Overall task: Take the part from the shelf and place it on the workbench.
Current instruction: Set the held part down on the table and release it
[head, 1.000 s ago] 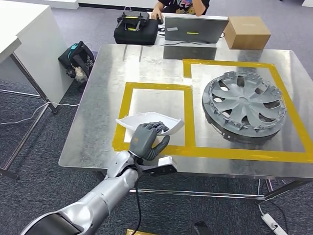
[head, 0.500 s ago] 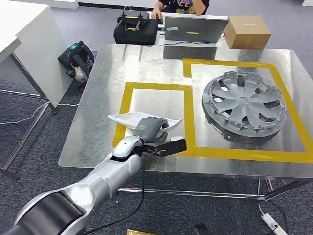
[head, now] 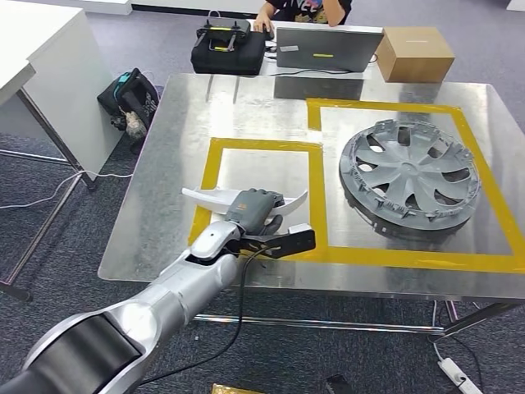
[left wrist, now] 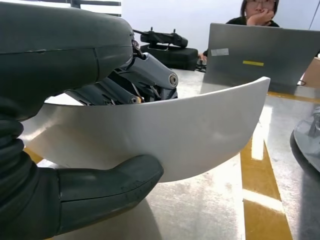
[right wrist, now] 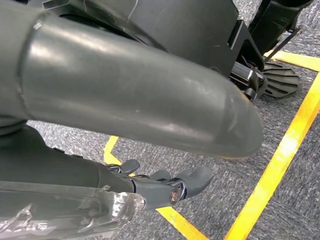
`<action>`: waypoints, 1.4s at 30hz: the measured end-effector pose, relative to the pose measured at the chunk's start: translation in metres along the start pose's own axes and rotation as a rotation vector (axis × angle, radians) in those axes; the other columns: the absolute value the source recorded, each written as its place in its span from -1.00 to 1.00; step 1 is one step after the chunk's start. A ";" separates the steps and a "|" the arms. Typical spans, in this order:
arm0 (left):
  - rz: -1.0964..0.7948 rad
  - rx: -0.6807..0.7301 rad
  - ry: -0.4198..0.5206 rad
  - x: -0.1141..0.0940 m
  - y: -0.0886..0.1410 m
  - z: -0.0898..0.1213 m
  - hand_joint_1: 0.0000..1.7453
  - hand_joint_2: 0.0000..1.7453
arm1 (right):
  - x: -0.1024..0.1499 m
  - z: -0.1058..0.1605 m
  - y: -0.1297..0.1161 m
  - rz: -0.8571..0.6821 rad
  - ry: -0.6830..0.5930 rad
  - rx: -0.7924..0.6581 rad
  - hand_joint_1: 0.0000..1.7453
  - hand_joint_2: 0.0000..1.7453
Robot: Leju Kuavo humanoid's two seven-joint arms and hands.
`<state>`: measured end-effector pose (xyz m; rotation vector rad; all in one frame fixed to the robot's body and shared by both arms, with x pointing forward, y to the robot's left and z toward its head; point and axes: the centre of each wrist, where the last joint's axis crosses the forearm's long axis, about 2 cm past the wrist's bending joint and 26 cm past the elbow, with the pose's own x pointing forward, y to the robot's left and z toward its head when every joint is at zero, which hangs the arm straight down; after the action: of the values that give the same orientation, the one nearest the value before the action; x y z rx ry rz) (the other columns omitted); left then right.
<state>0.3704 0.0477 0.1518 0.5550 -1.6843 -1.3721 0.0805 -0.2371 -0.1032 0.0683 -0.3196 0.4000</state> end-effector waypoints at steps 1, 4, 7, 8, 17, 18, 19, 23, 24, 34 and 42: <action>-0.001 0.002 -0.001 0.000 0.001 0.000 1.00 1.00 | 0.000 0.000 0.000 0.000 0.000 0.000 -1.00 -1.00; -0.003 0.016 -0.010 0.000 0.002 -0.001 1.00 1.00 | 0.000 0.000 0.000 0.000 0.000 0.000 -1.00 -1.00; -0.001 0.047 -0.026 0.001 0.003 -0.001 0.00 1.00 | 0.000 0.000 0.000 0.000 0.000 0.000 -1.00 -1.00; 0.000 0.053 -0.029 0.001 0.003 -0.001 -0.50 1.00 | 0.000 0.000 0.000 0.000 0.000 0.001 -1.00 -1.00; 0.002 0.065 -0.055 0.004 0.005 -0.003 -1.00 -1.00 | 0.000 0.000 0.000 -0.009 -0.001 0.000 -1.00 -1.00; 0.003 0.063 -0.054 0.004 0.005 -0.003 -1.00 -1.00 | 0.000 0.000 0.000 -0.012 -0.002 0.000 -1.00 -1.00; 0.003 0.061 -0.054 0.005 0.005 -0.003 -1.00 -1.00 | 0.000 0.000 0.000 -0.014 -0.002 -0.001 -1.00 -1.00; -0.002 0.053 -0.056 0.006 0.004 -0.003 -1.00 -1.00 | 0.000 0.000 0.000 -0.019 -0.004 -0.001 -1.00 -1.00; -0.004 0.052 -0.057 0.006 0.004 -0.003 -1.00 -1.00 | 0.000 0.000 0.000 -0.019 -0.004 -0.001 -1.00 -1.00; 0.050 0.053 -0.073 0.004 -0.001 0.000 -1.00 -1.00 | 0.000 0.000 0.000 -0.029 -0.006 -0.003 -1.00 -1.00; 0.308 0.253 -0.200 0.003 -0.005 0.005 -1.00 -1.00 | -0.002 0.000 0.001 -0.039 -0.005 -0.012 -1.00 -1.00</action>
<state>0.3634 0.0465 0.1477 0.2868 -2.0272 -1.0267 0.0778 -0.2371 -0.1037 0.0641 -0.3245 0.3595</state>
